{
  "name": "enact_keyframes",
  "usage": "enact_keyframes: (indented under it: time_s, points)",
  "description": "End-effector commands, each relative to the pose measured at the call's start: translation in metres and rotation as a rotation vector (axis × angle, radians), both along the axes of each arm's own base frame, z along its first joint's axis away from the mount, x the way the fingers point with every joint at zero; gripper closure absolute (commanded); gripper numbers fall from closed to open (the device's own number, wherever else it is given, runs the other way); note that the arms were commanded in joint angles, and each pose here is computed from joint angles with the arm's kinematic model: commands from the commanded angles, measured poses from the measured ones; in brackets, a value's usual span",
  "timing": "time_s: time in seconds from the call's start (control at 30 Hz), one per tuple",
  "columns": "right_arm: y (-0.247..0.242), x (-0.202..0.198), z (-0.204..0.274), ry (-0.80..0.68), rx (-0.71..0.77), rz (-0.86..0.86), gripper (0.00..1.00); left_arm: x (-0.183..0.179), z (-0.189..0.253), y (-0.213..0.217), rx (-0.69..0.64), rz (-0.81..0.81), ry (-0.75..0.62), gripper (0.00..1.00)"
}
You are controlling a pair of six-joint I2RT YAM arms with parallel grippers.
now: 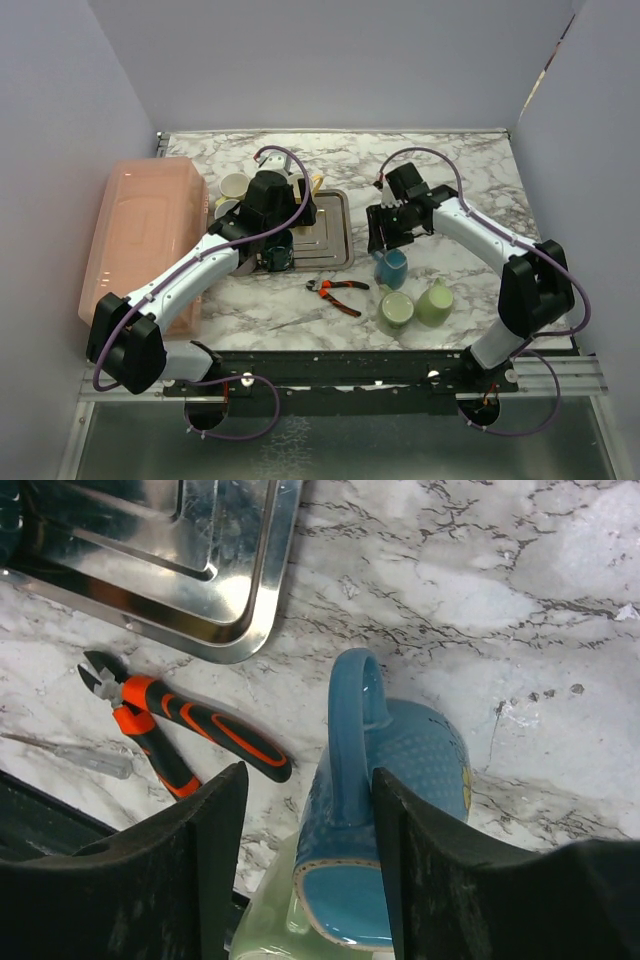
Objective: Turn the mug right side up
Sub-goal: Turn over the cup at the center of the board.
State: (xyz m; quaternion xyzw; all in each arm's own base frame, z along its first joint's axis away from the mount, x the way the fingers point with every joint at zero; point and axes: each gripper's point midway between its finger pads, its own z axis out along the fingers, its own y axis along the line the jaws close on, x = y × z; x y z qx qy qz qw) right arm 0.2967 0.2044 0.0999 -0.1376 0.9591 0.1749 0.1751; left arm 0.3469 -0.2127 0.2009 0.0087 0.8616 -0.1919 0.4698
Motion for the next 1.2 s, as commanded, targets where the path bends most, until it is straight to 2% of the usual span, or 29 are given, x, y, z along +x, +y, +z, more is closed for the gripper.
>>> enact_keyframes:
  time_s: [0.0, 0.13, 0.27, 0.43, 0.63, 0.7, 0.73, 0.87, 1.1, 1.17]
  points:
    - [0.008, -0.009, 0.003, 0.013, -0.033, 0.079, 0.45, 0.000, -0.010, 0.005, 0.029, 0.009, 0.014, 0.17]
    - [-0.004, -0.006, -0.012, -0.009, -0.201, 0.133, 0.46, -0.001, -0.010, 0.006, 0.031, 0.011, 0.010, 0.17]
    - [-0.020, -0.002, -0.024, -0.018, -0.341, 0.193, 0.57, -0.001, -0.008, 0.007, 0.031, 0.014, 0.006, 0.17]
    - [-0.020, 0.000, -0.024, -0.036, -0.359, 0.294, 0.64, -0.001, -0.009, 0.007, 0.030, 0.014, 0.008, 0.16]
    - [-0.023, 0.021, -0.021, -0.095, -0.419, 0.317, 0.88, -0.001, -0.010, 0.007, 0.031, 0.013, 0.011, 0.16]
    - [-0.028, 0.030, -0.024, -0.100, -0.469, 0.285, 0.98, -0.001, -0.010, 0.007, 0.035, 0.013, 0.010, 0.16]
    - [-0.031, 0.035, -0.025, -0.103, -0.496, 0.254, 0.99, -0.001, -0.011, 0.007, 0.036, 0.014, 0.010, 0.16]
    - [-0.036, 0.046, -0.032, -0.098, -0.537, 0.127, 0.99, -0.002, -0.012, 0.008, 0.037, 0.016, 0.013, 0.15]
    - [-0.061, 0.063, -0.033, -0.064, -0.499, -0.190, 0.99, -0.003, -0.014, 0.005, 0.025, 0.007, 0.024, 0.15]
    - [-0.071, 0.065, -0.034, -0.039, -0.484, -0.279, 0.95, -0.003, -0.016, 0.003, 0.021, 0.001, 0.032, 0.16]
